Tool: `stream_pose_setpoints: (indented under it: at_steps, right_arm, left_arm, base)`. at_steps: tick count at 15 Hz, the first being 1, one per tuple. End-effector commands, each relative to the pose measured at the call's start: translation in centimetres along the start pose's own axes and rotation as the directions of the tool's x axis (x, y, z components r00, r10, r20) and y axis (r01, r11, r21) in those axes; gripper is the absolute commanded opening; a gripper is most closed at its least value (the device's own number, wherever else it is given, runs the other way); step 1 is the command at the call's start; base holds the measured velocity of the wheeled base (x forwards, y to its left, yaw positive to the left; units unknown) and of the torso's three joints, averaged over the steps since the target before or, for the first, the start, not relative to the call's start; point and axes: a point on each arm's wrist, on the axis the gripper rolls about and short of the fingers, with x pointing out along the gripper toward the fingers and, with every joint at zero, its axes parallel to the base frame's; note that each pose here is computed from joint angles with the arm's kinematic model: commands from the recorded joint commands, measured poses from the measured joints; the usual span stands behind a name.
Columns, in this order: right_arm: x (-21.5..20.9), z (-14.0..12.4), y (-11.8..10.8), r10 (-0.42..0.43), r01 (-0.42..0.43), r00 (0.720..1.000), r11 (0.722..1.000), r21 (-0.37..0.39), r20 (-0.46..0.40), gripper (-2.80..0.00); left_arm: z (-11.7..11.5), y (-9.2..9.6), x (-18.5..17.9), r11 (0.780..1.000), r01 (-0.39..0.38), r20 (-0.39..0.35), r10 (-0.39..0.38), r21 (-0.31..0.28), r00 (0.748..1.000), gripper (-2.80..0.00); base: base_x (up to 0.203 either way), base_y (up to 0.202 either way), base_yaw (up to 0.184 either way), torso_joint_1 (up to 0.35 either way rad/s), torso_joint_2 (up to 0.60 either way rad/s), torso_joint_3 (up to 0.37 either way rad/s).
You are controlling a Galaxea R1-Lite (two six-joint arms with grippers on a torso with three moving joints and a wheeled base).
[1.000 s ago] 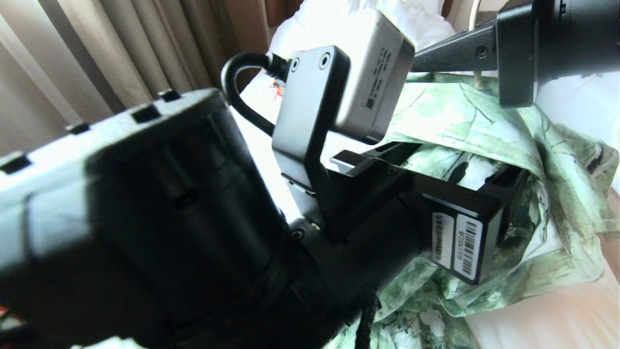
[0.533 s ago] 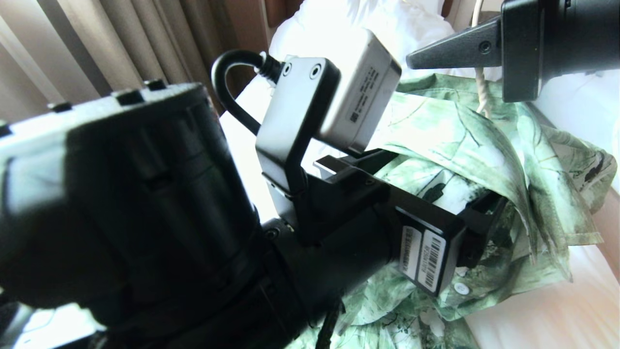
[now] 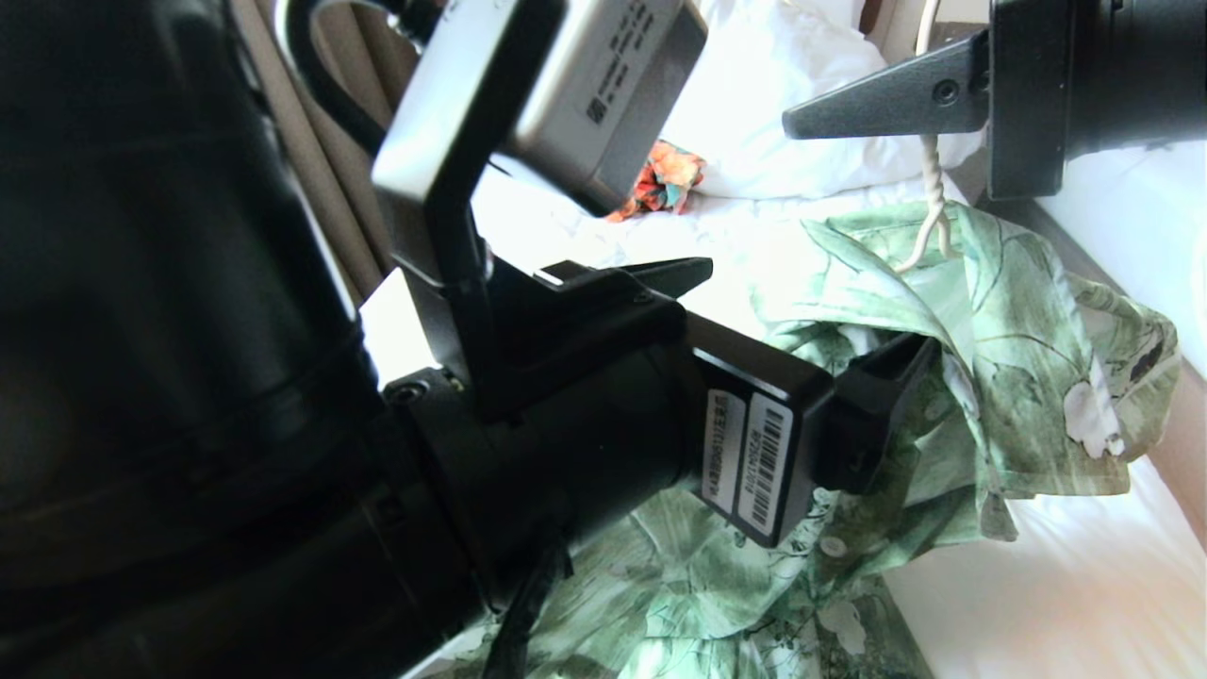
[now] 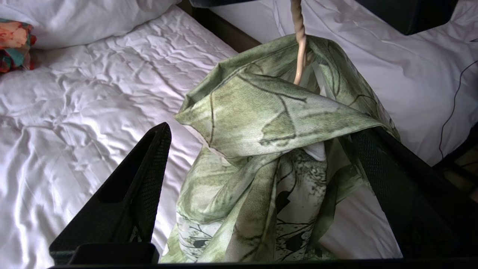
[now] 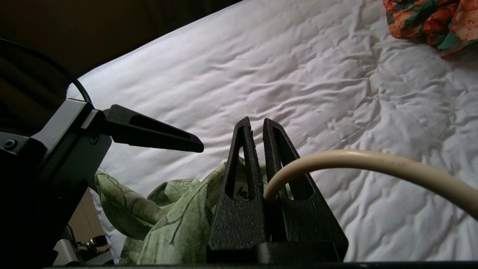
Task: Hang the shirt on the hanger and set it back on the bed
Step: Take the clothes hanger out of the clothes
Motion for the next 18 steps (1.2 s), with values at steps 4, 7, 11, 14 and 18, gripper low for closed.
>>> stream_pose_setpoints:
  at_steps: [4, 7, 11, 14, 18]
  right_arm:
    - [-0.4, 0.1, -0.1, -0.008, 0.008, 1.0, 1.0, -0.003, 0.005, -2.8]
    - [-0.1, 0.1, -0.5, -0.026, 0.026, 1.0, 1.0, -0.002, 0.006, -2.8]
    - [-0.3, 0.3, -0.9, -0.048, 0.048, 0.998, 0.999, 0.001, 0.034, -2.8]
    - [-0.4, 0.1, -1.1, -0.053, 0.053, 0.998, 0.999, 0.003, 0.027, -2.8]
    - [-0.5, 0.1, -1.5, -0.072, 0.072, 0.997, 0.997, 0.006, 0.027, -2.8]
  left_arm:
    - [0.9, 1.2, -2.9, 1.0, 0.007, 0.038, -0.007, -0.001, 0.999, 0.0]
    - [0.0, 3.2, -4.7, 0.999, -0.05, 0.023, 0.05, 0.006, 0.999, 0.0]
    - [-0.1, 4.2, -5.4, 0.996, -0.09, 0.024, 0.09, 0.007, 0.996, -2.8]
    - [-0.3, 4.3, -5.3, 0.994, -0.111, 0.003, 0.111, 0.017, 0.994, -2.8]
    - [-1.0, 6.7, -6.2, 0.977, -0.213, -0.031, 0.214, 0.032, 0.976, -2.8]
  base:
    - [0.0, 0.0, 0.0, 0.0, 0.0, 0.0]
    - [0.0, 0.0, 0.0, 0.0, 0.0, 0.0]
    - [0.0, 0.0, 0.0, 0.0, 0.0, 0.0]
    - [0.0, 0.0, 0.0, 0.0, 0.0, 0.0]
    - [0.0, 0.0, 0.0, 0.0, 0.0, 0.0]
